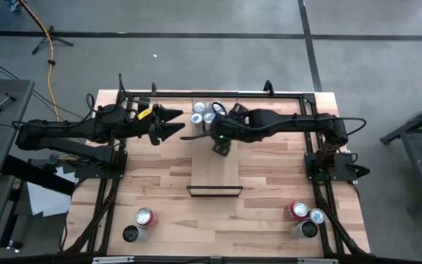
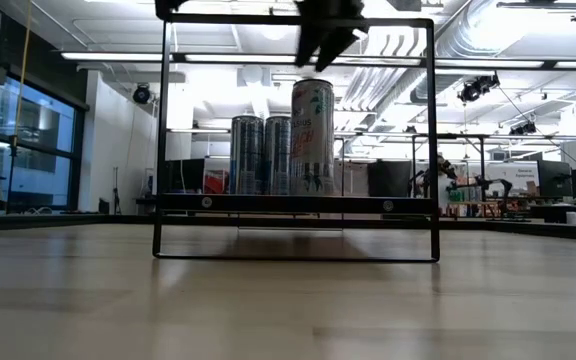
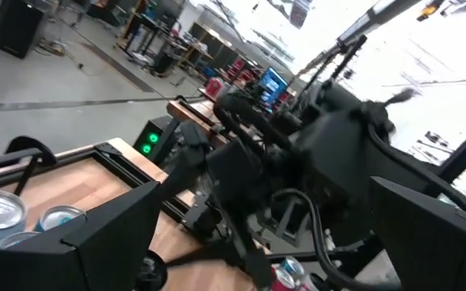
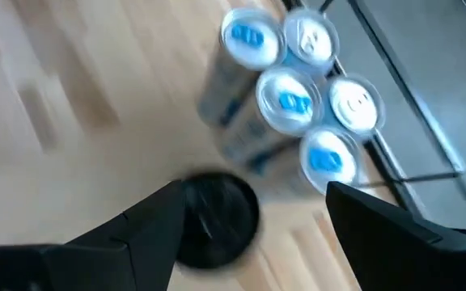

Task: Place canned beverage on shelf
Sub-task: Put the white pink soda can on the shelf

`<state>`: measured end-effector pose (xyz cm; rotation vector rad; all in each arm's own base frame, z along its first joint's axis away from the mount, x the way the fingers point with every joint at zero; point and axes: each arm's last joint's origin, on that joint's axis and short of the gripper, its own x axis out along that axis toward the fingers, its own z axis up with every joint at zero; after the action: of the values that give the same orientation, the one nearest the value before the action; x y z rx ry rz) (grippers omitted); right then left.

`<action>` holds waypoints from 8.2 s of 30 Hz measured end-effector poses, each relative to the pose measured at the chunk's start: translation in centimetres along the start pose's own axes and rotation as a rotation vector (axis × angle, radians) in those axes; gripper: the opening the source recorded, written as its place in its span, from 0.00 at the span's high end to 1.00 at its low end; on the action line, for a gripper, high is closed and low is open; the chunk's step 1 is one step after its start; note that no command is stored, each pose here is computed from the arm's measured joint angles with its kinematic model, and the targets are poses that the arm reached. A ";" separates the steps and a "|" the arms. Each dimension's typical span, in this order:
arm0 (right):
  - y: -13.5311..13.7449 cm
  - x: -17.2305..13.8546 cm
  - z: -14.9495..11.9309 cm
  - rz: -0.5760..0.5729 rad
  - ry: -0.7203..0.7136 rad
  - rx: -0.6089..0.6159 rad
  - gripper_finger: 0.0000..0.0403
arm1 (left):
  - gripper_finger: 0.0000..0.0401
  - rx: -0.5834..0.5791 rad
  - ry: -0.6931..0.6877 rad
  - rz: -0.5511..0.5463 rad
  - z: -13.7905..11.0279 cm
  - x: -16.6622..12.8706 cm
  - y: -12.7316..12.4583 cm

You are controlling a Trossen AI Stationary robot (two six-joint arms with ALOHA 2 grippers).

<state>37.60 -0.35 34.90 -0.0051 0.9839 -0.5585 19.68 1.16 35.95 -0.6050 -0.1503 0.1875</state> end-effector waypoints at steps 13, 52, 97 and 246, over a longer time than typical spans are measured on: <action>-5.7 -7.0 -11.0 0.263 -0.101 0.182 0.30 | 0.02 0.002 0.011 -0.017 0.0 0.0 0.0; -8.1 1.0 -4.4 0.576 -0.292 -0.133 0.30 | 0.02 -0.010 0.010 -0.014 0.0 0.0 0.0; -9.0 1.4 -4.6 0.325 -0.240 -0.019 0.30 | 0.02 0.030 0.011 -0.013 0.0 0.0 0.0; 0.9 7.6 2.9 0.262 -0.127 0.222 0.39 | 0.02 0.034 -0.211 -0.090 3.7 -5.1 -1.2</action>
<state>43.46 -3.72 30.32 0.2797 0.7796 -0.4183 14.12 1.11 39.25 -0.5428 -0.3771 0.1664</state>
